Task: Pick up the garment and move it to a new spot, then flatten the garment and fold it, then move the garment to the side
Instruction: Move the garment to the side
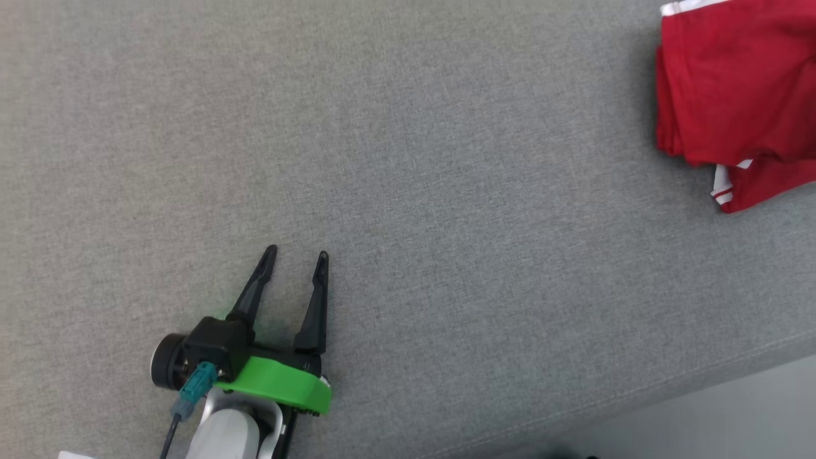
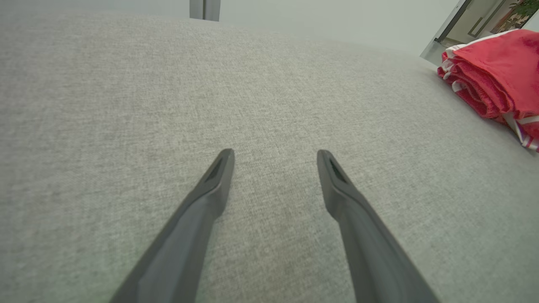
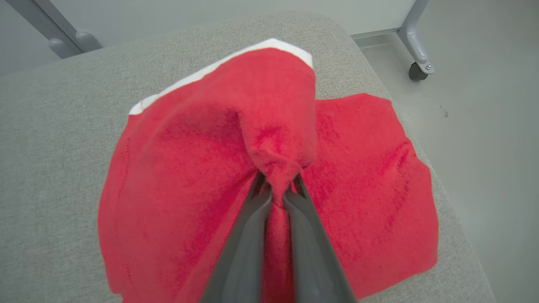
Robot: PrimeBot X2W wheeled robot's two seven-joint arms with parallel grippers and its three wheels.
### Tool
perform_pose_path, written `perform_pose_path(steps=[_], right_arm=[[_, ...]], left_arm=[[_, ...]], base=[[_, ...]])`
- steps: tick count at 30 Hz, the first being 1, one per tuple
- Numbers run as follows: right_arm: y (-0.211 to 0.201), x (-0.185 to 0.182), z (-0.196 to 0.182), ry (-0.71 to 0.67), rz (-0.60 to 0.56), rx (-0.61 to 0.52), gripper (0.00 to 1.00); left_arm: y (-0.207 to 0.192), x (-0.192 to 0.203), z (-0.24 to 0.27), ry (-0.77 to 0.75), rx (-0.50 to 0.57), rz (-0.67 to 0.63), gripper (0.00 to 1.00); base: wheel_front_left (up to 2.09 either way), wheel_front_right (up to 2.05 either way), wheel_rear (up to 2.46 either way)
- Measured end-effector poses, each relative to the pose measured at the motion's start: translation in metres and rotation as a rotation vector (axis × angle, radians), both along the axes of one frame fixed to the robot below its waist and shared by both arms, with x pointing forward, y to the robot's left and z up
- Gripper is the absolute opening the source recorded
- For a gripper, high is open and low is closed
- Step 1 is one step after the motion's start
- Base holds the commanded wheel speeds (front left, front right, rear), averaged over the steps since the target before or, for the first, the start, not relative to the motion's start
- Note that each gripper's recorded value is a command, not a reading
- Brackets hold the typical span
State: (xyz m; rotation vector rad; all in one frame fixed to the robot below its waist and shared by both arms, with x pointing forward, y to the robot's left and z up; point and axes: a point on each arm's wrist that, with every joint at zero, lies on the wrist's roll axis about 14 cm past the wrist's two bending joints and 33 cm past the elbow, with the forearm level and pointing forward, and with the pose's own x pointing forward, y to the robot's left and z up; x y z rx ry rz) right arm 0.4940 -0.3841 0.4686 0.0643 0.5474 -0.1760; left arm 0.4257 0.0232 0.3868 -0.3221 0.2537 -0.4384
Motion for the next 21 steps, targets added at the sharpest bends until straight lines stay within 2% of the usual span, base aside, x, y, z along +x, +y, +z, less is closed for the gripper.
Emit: perform_pose_path(steps=[2, 3, 4, 5, 10, 13, 16, 21], right_arm=[[-0.011, -0.001, -0.009, 0.043, -0.023, -0.029, 0.00], [-0.016, -0.002, -0.012, 0.059, -0.032, -0.047, 0.18], [-0.023, -0.003, -0.015, 0.079, -0.038, -0.085, 0.68], [-0.032, -0.003, -0.015, 0.088, -0.040, -0.135, 1.00], [-0.057, -0.001, -0.005, 0.050, -0.065, -0.287, 1.00], [-0.049, 0.005, 0.004, -0.017, -0.041, -0.319, 1.00], [-0.040, 0.010, 0.030, -0.153, -0.015, -0.349, 1.00], [-0.001, -0.002, 0.045, -0.321, 0.073, -0.347, 1.00]], left_arm=[[0.001, 0.000, -0.009, 0.019, 0.004, 0.000, 1.00], [0.002, 0.001, -0.011, 0.023, 0.006, 0.002, 1.00], [0.003, 0.001, -0.013, 0.026, 0.009, 0.005, 1.00], [0.005, 0.002, -0.014, 0.028, 0.010, 0.010, 1.00], [0.017, 0.002, -0.012, 0.023, 0.021, 0.041, 1.00], [0.023, -0.002, -0.008, 0.019, 0.030, 0.060, 1.00], [0.031, -0.007, -0.001, 0.013, 0.032, 0.087, 1.00], [0.045, -0.020, 0.016, -0.010, 0.034, 0.138, 1.00]], base=[[0.00, 0.00, 0.00], [0.00, 0.00, 0.00], [0.00, 0.00, 0.00], [0.00, 0.00, 0.00], [0.00, 0.00, 0.00], [0.00, 0.00, 0.00], [0.00, 0.00, 0.00], [0.00, 0.00, 0.00]])
